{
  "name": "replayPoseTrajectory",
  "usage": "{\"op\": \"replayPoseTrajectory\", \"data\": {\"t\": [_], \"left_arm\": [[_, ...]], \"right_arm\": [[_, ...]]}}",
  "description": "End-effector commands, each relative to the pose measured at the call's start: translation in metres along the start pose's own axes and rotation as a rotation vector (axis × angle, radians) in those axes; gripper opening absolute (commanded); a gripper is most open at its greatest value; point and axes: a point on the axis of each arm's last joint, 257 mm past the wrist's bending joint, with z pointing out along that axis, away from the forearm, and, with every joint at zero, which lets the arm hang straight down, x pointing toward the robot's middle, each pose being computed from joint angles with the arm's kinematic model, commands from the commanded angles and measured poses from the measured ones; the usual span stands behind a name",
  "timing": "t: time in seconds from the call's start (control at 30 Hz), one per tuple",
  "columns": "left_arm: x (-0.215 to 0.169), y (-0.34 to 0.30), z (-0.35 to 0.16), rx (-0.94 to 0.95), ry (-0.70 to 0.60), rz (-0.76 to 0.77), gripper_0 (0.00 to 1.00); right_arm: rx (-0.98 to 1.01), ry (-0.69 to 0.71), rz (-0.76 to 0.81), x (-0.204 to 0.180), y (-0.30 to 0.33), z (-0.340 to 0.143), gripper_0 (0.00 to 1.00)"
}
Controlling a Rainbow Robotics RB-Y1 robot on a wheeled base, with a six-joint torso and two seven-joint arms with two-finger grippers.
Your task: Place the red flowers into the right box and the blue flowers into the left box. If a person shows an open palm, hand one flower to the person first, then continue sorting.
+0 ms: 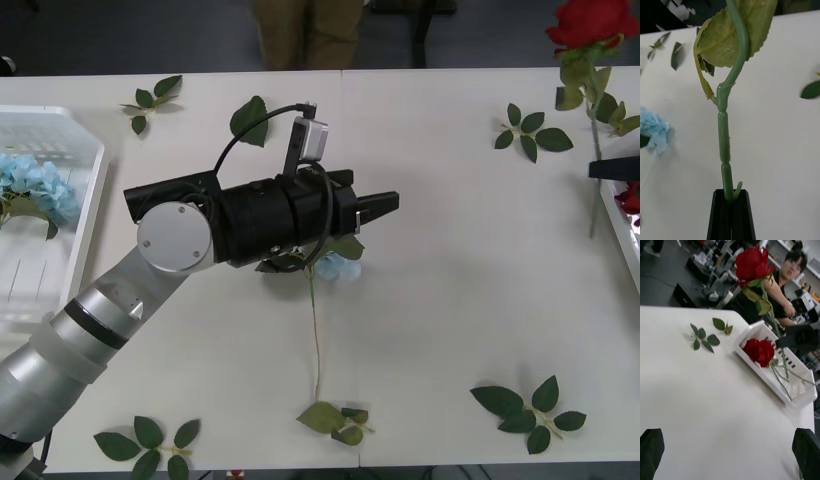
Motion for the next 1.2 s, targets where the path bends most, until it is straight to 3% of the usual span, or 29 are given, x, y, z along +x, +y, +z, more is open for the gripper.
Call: {"op": "replayPoseTrajectory", "data": {"t": [0.03,0.17,0.33,0.5,0.63,1.07,1.1,1.2], "left_arm": [[0.01,0.034,-0.042,-0.042,0.141,-0.019,1.0],[0.008,0.055,-0.083,-0.07,0.292,-0.06,1.0],[0.002,0.07,-0.13,-0.149,0.434,-0.089,1.0],[0.011,0.071,-0.176,-0.241,0.595,-0.169,1.0],[0.029,0.065,-0.212,-0.372,0.732,-0.275,1.0],[0.063,0.054,-0.197,-0.804,0.764,-0.484,1.0],[0.067,0.053,-0.195,-0.824,0.764,-0.495,1.0],[0.079,0.046,-0.187,-0.872,0.776,-0.514,1.0]], "right_arm": [[0.185,0.082,-0.05,-0.01,-0.049,-0.082,0.0],[0.363,0.206,-0.046,0.013,-0.094,-0.137,0.0],[0.612,0.278,-0.105,0.011,-0.143,-0.197,0.0],[0.785,0.339,-0.15,0.013,-0.175,-0.236,0.0],[0.884,0.43,-0.163,0.038,-0.196,-0.26,0.0],[0.953,0.525,-0.219,0.084,-0.216,-0.272,0.0],[0.95,0.523,-0.218,0.085,-0.216,-0.27,0.05],[0.949,0.518,-0.217,0.084,-0.216,-0.27,0.54]]}}
